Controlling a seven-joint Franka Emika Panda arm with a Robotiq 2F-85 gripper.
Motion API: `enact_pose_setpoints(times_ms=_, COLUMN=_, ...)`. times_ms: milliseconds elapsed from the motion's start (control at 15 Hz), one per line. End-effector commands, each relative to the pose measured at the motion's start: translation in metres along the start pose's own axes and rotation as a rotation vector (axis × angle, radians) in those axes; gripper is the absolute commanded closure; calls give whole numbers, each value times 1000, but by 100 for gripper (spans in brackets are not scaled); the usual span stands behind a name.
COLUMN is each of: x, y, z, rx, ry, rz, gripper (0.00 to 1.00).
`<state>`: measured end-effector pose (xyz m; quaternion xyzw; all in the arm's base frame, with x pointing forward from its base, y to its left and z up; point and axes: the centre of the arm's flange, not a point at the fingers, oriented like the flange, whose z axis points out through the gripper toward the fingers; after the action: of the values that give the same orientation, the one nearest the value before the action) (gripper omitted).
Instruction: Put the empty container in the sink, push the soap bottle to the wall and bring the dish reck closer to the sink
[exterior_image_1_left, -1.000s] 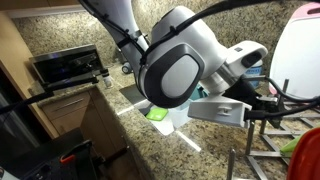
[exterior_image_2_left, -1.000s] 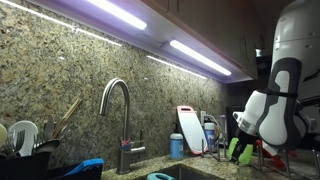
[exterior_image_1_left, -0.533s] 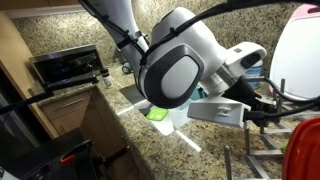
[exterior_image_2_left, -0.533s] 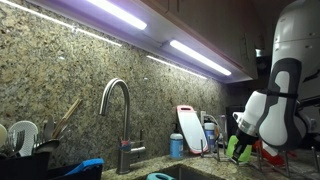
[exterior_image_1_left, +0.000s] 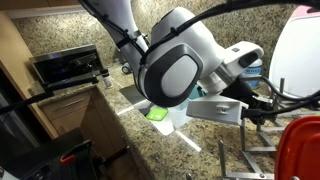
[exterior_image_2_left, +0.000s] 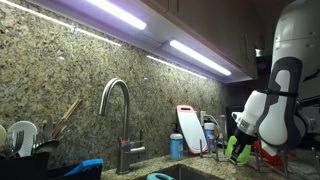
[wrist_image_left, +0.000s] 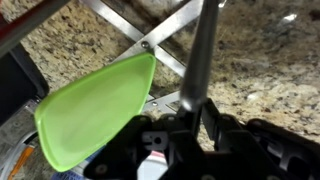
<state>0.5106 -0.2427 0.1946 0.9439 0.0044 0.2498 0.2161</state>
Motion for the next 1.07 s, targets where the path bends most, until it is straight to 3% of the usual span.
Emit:
enact_pose_setpoints(times_ms=0, x=7, y=-6, z=-14, rx=45, ry=14, rz=-33, gripper=96)
enact_pose_setpoints(times_ms=1000, x=7, y=-44, z=-19, rx=63, ry=48, rz=-180, gripper=96)
